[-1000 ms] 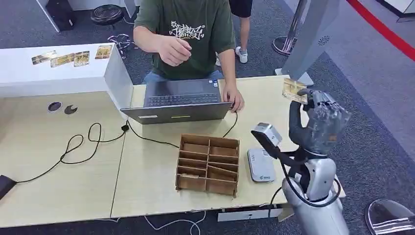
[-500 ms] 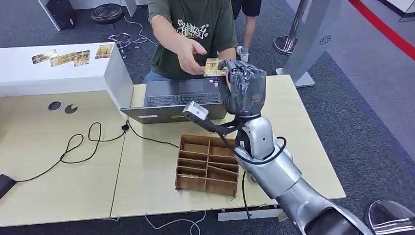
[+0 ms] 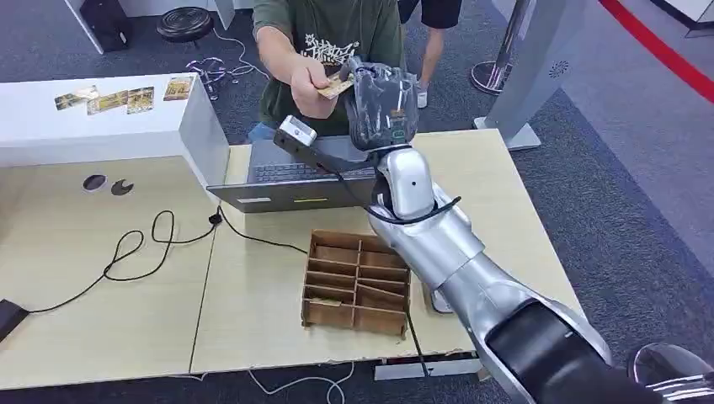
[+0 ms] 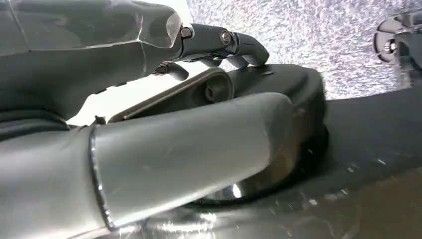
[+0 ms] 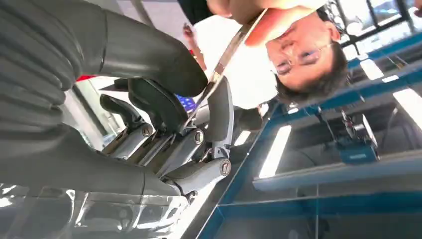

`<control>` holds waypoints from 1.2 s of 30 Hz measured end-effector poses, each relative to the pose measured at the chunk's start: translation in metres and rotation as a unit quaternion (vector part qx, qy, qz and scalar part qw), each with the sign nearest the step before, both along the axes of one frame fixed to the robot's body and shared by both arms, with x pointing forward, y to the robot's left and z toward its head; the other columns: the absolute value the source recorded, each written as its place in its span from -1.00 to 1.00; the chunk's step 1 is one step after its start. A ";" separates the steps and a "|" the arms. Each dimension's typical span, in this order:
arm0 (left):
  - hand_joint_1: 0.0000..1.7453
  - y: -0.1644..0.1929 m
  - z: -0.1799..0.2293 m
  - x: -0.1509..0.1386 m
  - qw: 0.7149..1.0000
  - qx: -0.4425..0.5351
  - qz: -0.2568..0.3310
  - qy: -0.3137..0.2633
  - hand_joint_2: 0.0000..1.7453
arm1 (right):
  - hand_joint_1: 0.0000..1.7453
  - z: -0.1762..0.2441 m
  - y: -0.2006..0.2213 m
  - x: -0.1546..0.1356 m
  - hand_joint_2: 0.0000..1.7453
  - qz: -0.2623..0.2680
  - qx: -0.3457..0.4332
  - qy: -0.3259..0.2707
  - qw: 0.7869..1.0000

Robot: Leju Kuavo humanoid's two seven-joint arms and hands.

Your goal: Pass the card to the sensor for recognition and then transmit it.

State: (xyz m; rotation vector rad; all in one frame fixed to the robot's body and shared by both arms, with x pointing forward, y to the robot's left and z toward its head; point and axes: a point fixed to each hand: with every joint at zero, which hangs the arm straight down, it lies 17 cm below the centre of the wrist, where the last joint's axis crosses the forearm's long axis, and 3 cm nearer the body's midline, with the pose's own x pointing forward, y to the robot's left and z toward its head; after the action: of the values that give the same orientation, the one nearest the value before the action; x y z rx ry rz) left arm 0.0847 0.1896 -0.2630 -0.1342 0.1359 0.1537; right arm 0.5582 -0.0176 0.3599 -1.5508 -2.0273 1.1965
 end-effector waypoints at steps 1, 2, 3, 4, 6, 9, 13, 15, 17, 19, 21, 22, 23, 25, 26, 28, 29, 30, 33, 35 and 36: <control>-1.00 -0.001 0.000 0.002 1.000 0.000 -0.004 -0.001 -1.00 | 1.00 -0.001 0.000 0.007 1.00 -0.009 -0.007 0.007 1.000; -1.00 -0.001 0.001 0.003 1.000 0.001 -0.010 -0.001 -1.00 | 1.00 0.001 -0.001 0.012 1.00 -0.015 -0.011 0.011 1.000; -1.00 -0.001 0.001 0.004 1.000 0.001 -0.014 -0.002 -1.00 | 1.00 -0.001 -0.003 0.017 1.00 -0.022 -0.015 0.017 1.000; -1.00 -0.002 0.001 0.005 1.000 0.001 -0.018 -0.003 -1.00 | 1.00 -0.002 -0.005 0.022 1.00 -0.030 -0.019 0.024 0.999; -1.00 -0.002 0.002 0.006 1.000 0.002 -0.025 -0.004 -1.00 | 1.00 -0.004 -0.010 0.031 1.00 -0.045 -0.025 0.036 0.998; -1.00 -0.003 0.002 0.007 0.999 0.002 -0.034 -0.004 -1.00 | 1.00 -0.011 -0.021 0.042 1.00 -0.065 -0.029 0.054 0.996; -1.00 -0.004 0.003 0.009 0.999 0.002 -0.041 -0.006 -1.00 | 1.00 -0.021 -0.033 0.052 1.00 -0.085 -0.035 0.072 0.993; -1.00 -0.004 0.003 0.009 0.999 0.003 -0.043 -0.007 -1.00 | 1.00 -0.027 -0.038 0.055 1.00 -0.090 -0.035 0.081 0.992; -1.00 -0.005 0.003 0.009 0.999 0.002 -0.044 -0.007 -1.00 | 1.00 -0.032 -0.042 0.056 1.00 -0.094 -0.034 0.087 0.991; -1.00 -0.004 0.003 0.009 0.999 0.003 -0.044 -0.007 -1.00 | 1.00 -0.035 -0.044 0.057 1.00 -0.096 -0.033 0.090 0.991; -1.00 -0.005 0.003 0.009 0.999 0.002 -0.044 -0.007 -1.00 | 1.00 -0.038 -0.046 0.057 1.00 -0.095 -0.026 0.094 0.991; -1.00 -0.005 0.003 0.009 0.999 0.002 -0.045 -0.007 -1.00 | 1.00 -0.040 -0.047 0.057 1.00 -0.095 -0.022 0.095 0.991; -1.00 -0.005 0.003 0.009 0.999 0.002 -0.045 -0.007 -1.00 | 1.00 -0.041 -0.048 0.057 1.00 -0.094 -0.018 0.096 0.991; -1.00 -0.005 0.003 0.009 0.999 0.002 -0.045 -0.007 -1.00 | 1.00 -0.045 -0.050 0.057 1.00 -0.096 -0.013 0.099 0.990; -1.00 -0.005 0.003 0.009 0.999 0.002 -0.045 -0.007 -1.00 | 1.00 -0.046 -0.052 0.057 1.00 -0.097 -0.010 0.102 0.990; -1.00 -0.005 0.003 0.009 0.999 0.003 -0.045 -0.007 -1.00 | 1.00 -0.049 -0.053 0.057 1.00 -0.097 -0.008 0.105 0.990; -1.00 -0.005 0.003 0.009 0.999 0.003 -0.045 -0.007 -1.00 | 1.00 -0.051 -0.054 0.057 1.00 -0.098 -0.008 0.106 0.989; -1.00 -0.005 0.003 0.009 0.999 0.003 -0.045 -0.007 -1.00 | 1.00 -0.052 -0.054 0.057 1.00 -0.098 -0.007 0.108 0.989; -1.00 -0.004 0.003 0.009 0.999 0.003 -0.046 -0.007 -1.00 | 1.00 -0.056 -0.055 0.057 1.00 -0.099 -0.008 0.111 0.989; -1.00 -0.004 0.003 0.009 0.999 0.004 -0.049 -0.007 -1.00 | 1.00 -0.057 -0.056 0.057 1.00 -0.100 -0.008 0.112 0.989; -1.00 -0.004 0.003 0.008 0.999 0.004 -0.051 -0.007 -1.00 | 1.00 -0.058 -0.056 0.057 1.00 -0.100 -0.008 0.112 0.989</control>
State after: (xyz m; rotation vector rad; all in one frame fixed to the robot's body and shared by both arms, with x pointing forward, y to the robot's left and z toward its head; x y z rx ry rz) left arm 0.0932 0.1858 -0.2602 -0.1199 0.1280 0.0517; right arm 0.6149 -0.0733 0.3018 -1.5097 -1.6825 1.2498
